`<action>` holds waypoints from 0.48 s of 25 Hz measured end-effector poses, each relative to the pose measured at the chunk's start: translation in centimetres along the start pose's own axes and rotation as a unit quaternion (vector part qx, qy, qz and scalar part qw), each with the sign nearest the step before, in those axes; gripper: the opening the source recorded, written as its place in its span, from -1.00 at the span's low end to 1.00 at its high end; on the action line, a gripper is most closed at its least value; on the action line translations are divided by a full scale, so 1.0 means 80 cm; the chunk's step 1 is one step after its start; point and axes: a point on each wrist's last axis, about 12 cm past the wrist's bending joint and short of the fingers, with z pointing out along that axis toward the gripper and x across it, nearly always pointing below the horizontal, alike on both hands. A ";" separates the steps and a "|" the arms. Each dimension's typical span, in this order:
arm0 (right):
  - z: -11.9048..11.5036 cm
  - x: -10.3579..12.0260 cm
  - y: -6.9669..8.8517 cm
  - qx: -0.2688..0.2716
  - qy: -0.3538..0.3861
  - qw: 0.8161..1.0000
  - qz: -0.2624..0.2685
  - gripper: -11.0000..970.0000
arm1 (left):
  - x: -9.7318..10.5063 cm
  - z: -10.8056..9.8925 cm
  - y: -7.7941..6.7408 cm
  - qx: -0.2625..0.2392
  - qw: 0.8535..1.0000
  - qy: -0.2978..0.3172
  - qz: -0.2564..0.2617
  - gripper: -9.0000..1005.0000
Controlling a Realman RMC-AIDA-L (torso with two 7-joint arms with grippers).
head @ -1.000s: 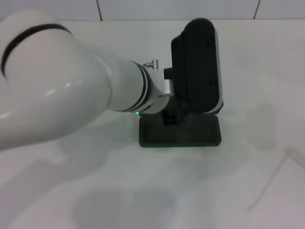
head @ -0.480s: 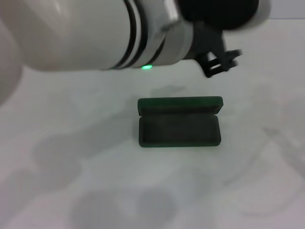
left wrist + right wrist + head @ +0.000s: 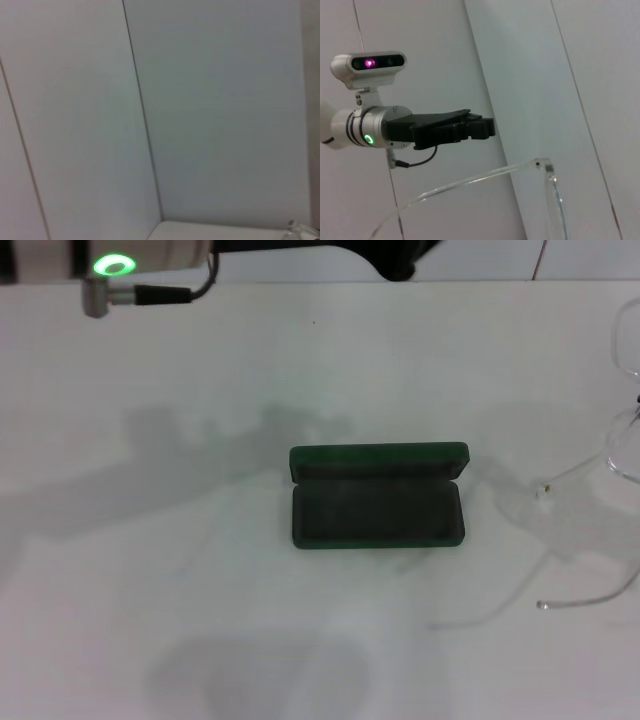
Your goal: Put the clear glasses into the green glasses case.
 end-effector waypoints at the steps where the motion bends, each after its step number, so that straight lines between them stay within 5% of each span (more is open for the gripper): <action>1: -0.001 0.000 0.000 0.000 0.000 1.000 0.000 -0.74 | 0.003 -0.003 0.002 0.006 1.000 -0.006 -0.003 -0.67; 3: -0.002 0.000 0.000 0.003 -0.001 1.000 0.000 -0.74 | 0.014 -0.013 0.006 0.028 0.999 -0.027 -0.010 -0.83; 12: 0.013 -0.004 -0.001 -0.016 -0.024 1.000 -0.004 -0.74 | 0.059 -0.057 0.011 0.131 0.981 -0.131 -0.052 -0.91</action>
